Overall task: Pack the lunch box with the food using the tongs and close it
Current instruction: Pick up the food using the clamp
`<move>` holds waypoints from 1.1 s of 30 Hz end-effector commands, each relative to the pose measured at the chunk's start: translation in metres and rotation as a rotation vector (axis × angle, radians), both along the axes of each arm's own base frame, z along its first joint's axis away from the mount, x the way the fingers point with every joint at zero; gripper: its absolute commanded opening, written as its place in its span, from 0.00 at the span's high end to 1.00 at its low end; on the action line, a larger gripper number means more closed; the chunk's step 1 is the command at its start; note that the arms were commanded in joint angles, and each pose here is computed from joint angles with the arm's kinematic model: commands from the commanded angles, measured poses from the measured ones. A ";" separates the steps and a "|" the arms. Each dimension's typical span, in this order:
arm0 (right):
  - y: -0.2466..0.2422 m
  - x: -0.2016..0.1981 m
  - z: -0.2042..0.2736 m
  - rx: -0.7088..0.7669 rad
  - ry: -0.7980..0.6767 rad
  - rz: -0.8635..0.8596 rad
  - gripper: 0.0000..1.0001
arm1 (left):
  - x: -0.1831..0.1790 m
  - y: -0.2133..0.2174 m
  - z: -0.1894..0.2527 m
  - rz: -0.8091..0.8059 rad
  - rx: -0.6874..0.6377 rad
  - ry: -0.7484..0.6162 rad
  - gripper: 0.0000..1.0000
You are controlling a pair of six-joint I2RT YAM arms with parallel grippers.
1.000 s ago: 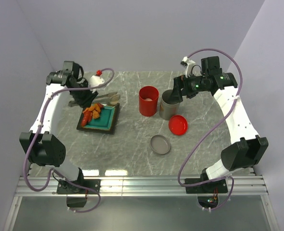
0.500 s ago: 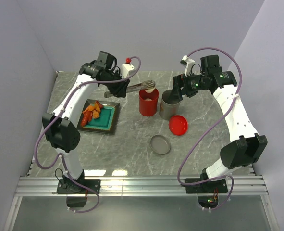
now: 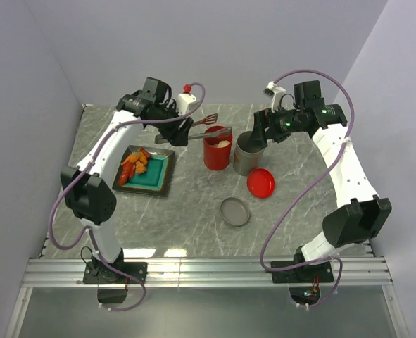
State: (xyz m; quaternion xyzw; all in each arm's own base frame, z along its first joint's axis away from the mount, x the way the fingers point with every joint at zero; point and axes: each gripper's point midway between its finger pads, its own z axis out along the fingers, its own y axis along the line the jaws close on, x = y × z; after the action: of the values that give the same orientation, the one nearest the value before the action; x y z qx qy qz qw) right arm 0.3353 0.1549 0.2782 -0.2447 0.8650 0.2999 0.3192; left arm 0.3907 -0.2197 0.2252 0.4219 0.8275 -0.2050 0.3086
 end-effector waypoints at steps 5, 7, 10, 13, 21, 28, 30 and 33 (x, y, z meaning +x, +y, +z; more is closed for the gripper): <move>-0.001 -0.004 0.013 0.012 -0.041 0.020 0.00 | -0.040 0.089 0.057 0.170 -0.051 -0.065 0.40; 0.000 -0.004 0.011 0.014 -0.034 0.023 0.00 | -0.055 0.124 0.053 0.240 -0.021 -0.057 0.40; 0.001 -0.003 0.010 0.022 -0.031 0.023 0.00 | -0.072 0.166 0.049 0.347 0.016 -0.063 0.40; 0.004 -0.003 0.008 0.033 -0.024 0.035 0.00 | -0.097 0.193 0.038 0.433 0.014 -0.024 0.40; 0.006 -0.008 0.001 0.037 0.004 0.056 0.00 | -0.164 0.239 0.005 0.596 0.070 0.023 0.40; 0.006 -0.008 -0.001 0.040 0.012 0.059 0.00 | -0.200 0.253 -0.023 0.688 0.137 0.087 0.40; 0.006 -0.008 -0.001 0.042 0.018 0.058 0.00 | -0.204 0.257 -0.026 0.708 0.157 0.086 0.40; 0.007 -0.007 -0.001 0.042 0.021 0.057 0.00 | -0.208 0.261 -0.032 0.728 0.174 0.103 0.40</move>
State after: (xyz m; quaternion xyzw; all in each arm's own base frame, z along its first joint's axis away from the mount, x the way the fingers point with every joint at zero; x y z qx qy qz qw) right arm 0.3275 0.1607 0.2741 -0.2554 0.8588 0.3226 0.3053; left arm 0.1861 0.0344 0.1942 0.1153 0.9508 -0.0519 0.2829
